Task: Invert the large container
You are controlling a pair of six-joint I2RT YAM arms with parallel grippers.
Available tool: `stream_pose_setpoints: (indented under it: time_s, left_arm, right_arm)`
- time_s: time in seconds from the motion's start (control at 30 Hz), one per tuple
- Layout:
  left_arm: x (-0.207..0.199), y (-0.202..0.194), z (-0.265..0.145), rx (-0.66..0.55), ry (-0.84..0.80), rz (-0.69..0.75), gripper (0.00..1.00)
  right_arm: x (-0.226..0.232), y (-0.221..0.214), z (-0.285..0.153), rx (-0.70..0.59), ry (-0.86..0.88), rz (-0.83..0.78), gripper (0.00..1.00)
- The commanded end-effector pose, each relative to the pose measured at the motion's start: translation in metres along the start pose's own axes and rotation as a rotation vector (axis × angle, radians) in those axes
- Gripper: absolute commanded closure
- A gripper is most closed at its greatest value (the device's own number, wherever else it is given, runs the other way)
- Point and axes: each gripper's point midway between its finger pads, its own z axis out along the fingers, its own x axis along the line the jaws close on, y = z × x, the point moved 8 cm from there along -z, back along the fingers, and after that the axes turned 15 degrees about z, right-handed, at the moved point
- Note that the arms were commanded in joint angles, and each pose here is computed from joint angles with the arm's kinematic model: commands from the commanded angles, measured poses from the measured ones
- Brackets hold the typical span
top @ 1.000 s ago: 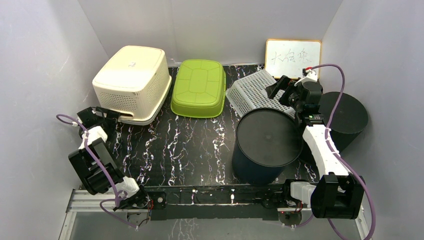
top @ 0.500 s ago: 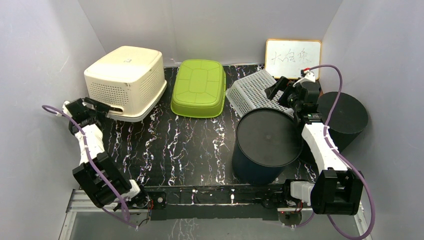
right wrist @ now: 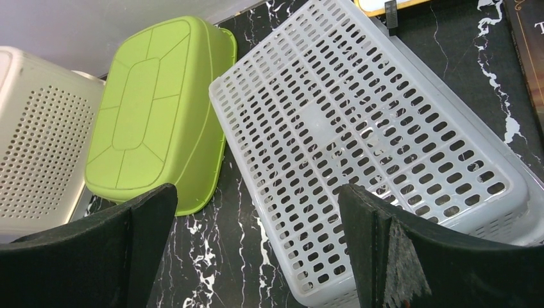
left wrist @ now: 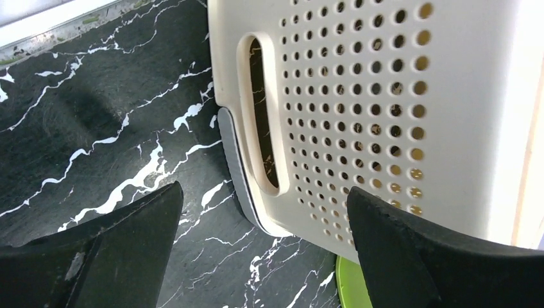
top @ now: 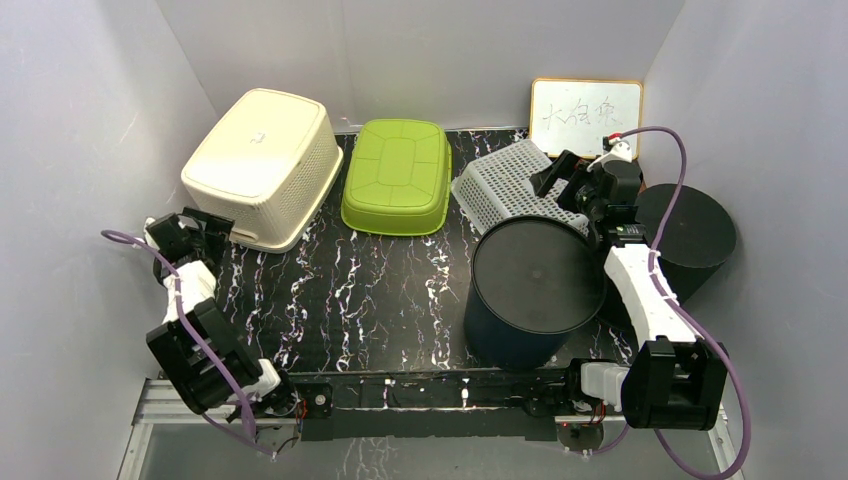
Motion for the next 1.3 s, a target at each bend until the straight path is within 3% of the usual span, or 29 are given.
stream_pose_setpoints:
  time_s: [0.0,0.2,0.5,0.73,0.93,1.07,1.27]
  left_arm:
    - [-0.02,0.021,-0.026,-0.067,-0.067,0.125,0.02]
    - [-0.059,0.027,-0.052,-0.018,-0.118,0.351,0.02]
    - [-0.162,0.037,-0.106,-0.039,-0.305,0.633,0.02]
    - [-0.22,-0.006,-0.124,0.04,-0.405,0.865,0.02]
    - [-0.25,-0.047,-0.112,0.104,-0.41,0.991,0.02]
    - [-0.255,-0.047,-0.116,0.091,-0.444,0.997,0.02]
    - [-0.254,-0.047,-0.117,0.091,-0.45,1.015,0.02]
  right_arm:
    - [0.016,0.014,0.002,-0.036,0.059,-0.028,0.02]
    - [0.043,-0.007,0.012,-0.004,0.077,-0.096,0.02]
    - [0.124,-0.03,0.029,0.048,0.125,-0.281,0.02]
    - [0.169,-0.04,0.024,0.084,0.213,-0.385,0.02]
    - [0.227,-0.058,0.016,0.124,0.287,-0.506,0.02]
    - [0.238,-0.064,0.011,0.086,0.275,-0.507,0.02]
    - [0.223,-0.065,0.003,-0.132,0.121,-0.364,0.02]
